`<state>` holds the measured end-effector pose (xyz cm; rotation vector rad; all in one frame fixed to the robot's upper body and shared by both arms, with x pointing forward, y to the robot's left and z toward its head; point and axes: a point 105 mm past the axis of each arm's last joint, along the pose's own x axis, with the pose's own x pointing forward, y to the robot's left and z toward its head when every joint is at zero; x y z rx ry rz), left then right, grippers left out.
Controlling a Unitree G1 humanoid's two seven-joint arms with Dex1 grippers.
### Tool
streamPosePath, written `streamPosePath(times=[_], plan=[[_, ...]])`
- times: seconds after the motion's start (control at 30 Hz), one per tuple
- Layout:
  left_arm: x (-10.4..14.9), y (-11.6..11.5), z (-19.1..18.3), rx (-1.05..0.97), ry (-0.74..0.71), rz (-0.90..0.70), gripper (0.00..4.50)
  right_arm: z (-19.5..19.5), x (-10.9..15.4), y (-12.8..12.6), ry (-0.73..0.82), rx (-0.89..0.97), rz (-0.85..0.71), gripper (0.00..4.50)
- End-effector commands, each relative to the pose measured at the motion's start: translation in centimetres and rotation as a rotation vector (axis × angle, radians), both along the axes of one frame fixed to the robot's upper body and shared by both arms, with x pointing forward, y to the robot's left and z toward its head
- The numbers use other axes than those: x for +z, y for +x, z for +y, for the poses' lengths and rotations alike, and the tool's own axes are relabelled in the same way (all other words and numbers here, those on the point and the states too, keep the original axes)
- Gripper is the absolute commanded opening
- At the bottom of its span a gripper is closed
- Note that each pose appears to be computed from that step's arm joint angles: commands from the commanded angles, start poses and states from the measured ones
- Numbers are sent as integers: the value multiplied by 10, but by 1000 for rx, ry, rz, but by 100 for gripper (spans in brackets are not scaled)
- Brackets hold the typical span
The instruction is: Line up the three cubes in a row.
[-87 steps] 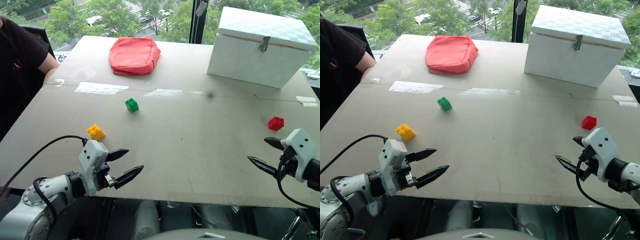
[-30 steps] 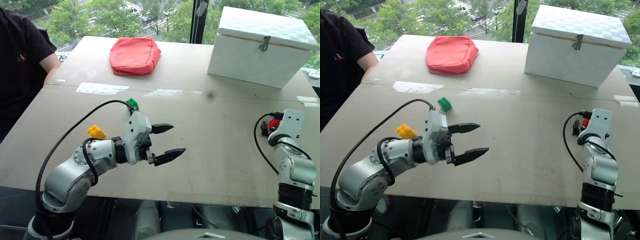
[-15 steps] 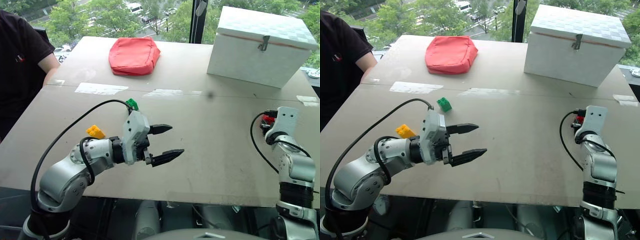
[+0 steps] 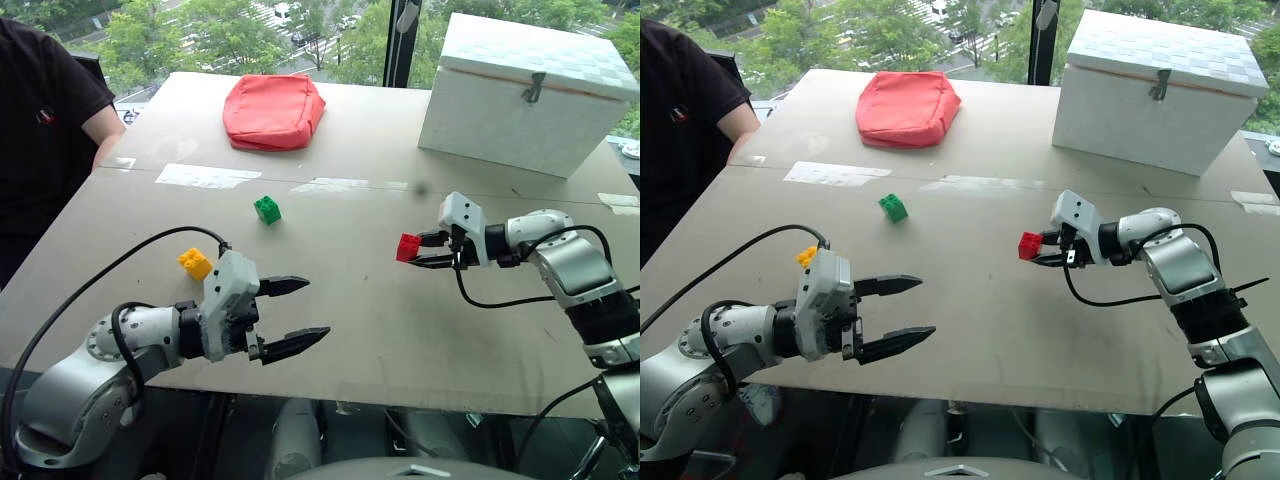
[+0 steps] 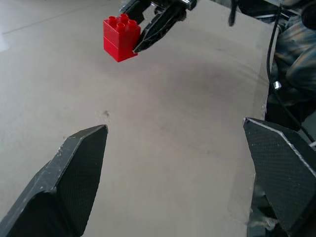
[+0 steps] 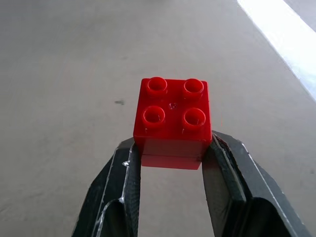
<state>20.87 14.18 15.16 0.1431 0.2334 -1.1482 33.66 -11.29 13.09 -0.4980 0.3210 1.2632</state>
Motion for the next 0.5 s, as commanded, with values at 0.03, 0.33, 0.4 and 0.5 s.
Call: streamPosePath(times=[0.03, 0.33, 0.4, 0.5], plan=[[9, -2, 4, 7, 5, -60, 450, 4, 5, 8, -25, 98, -33, 127], [9, -7, 14, 38, 20, -64, 450, 12, 2, 18, -55, 158, -45, 127], [9, -7, 15, 40, 22, -65, 450, 12, 1, 19, -57, 160, -46, 127], [10, -7, 17, 43, 25, -68, 450, 12, 0, 21, -54, 160, -44, 127]])
